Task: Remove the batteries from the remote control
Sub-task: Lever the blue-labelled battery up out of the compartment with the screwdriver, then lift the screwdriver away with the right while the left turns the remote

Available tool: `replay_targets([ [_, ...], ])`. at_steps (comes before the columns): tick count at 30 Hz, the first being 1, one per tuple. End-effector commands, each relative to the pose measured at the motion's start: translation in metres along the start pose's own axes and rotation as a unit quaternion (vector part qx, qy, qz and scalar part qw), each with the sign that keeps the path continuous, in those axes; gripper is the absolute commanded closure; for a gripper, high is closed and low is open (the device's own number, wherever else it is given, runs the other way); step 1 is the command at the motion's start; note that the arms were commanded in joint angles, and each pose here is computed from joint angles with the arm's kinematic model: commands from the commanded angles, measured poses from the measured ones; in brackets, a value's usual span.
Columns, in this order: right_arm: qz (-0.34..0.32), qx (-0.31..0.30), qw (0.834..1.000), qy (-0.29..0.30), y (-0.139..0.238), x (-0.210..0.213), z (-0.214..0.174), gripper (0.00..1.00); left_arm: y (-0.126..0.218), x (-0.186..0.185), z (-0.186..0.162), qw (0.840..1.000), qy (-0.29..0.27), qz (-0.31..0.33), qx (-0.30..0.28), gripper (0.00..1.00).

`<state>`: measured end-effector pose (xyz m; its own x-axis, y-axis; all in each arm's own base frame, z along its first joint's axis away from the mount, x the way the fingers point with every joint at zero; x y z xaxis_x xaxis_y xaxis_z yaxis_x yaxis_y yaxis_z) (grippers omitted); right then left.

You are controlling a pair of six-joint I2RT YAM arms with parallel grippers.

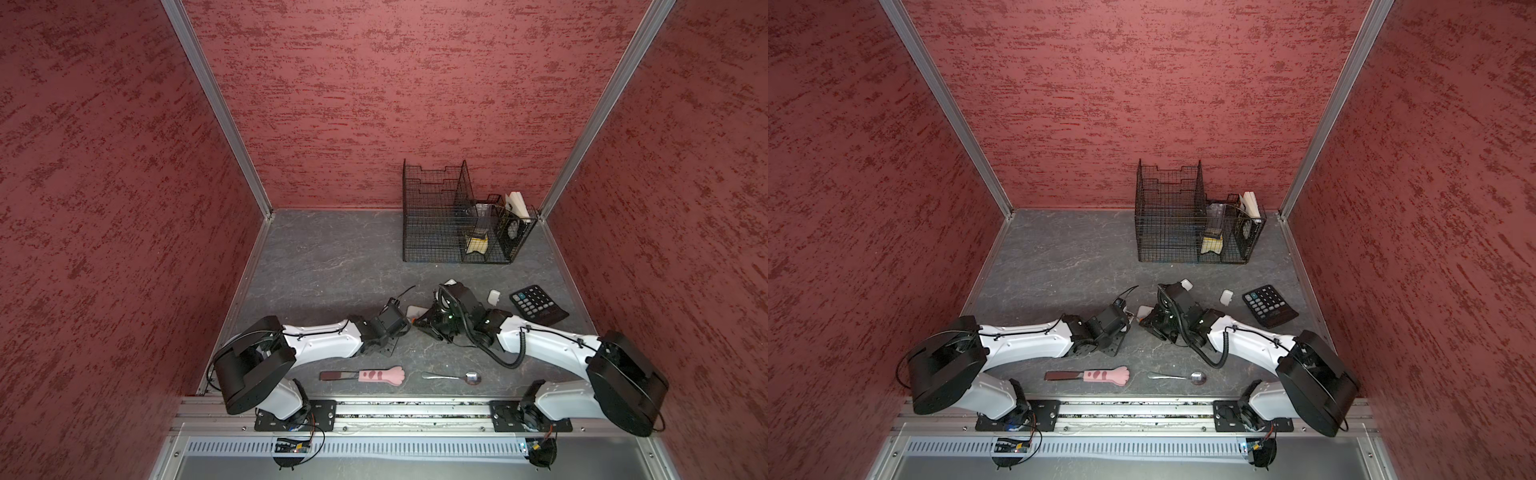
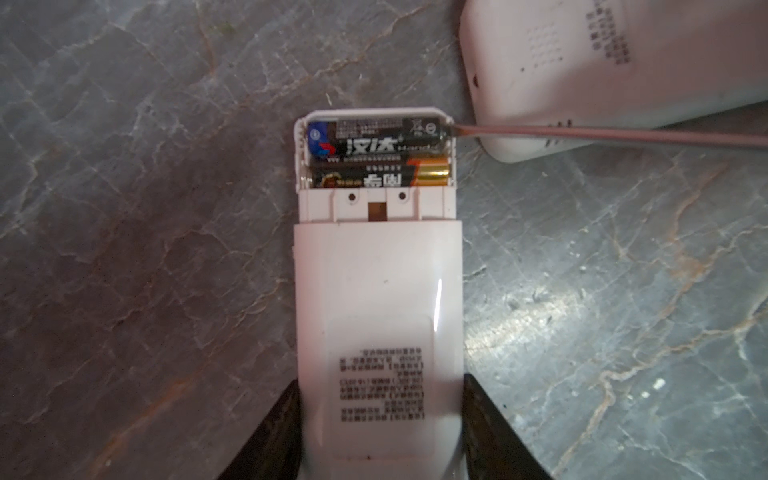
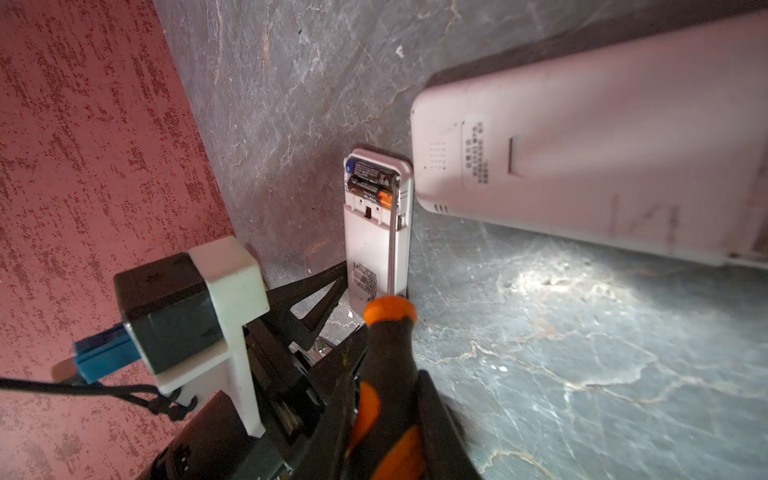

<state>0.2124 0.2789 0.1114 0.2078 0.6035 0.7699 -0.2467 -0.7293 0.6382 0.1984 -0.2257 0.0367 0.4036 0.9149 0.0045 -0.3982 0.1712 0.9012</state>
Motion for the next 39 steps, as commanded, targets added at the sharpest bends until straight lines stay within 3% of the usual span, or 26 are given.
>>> replay_targets([
  [1, 0.110, -0.030, 0.992, 0.053, 0.015, 0.069, 0.015, 1.00, -0.006, -0.016, -0.013, 0.998, -0.046, -0.031, 0.017, 0.59],
  [16, 0.067, -0.056, 0.995, 0.046, 0.022, 0.051, 0.022, 1.00, -0.005, -0.015, -0.011, 0.999, -0.044, -0.027, 0.016, 0.59],
  [23, 0.075, -0.077, 0.993, 0.045, 0.033, 0.046, 0.027, 1.00, -0.006, -0.010, -0.008, 0.999, -0.037, -0.008, 0.027, 0.37],
  [39, 0.097, -0.109, 0.986, 0.080, 0.062, 0.056, 0.026, 1.00, 0.006, 0.021, -0.008, 0.994, 0.029, 0.074, 0.074, 0.27],
])
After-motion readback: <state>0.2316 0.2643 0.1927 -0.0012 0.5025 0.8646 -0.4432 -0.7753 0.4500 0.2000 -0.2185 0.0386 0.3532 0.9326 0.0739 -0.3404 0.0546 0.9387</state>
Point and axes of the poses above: each gripper's point midway between its finger pads, its own y axis back along the fingers, its own x axis along the line the jaws close on, z = x × y, the point moved 2 cm from there along y, back along the fingers, and after that the axes turned 2 degrees about y, right-handed, at the moved point
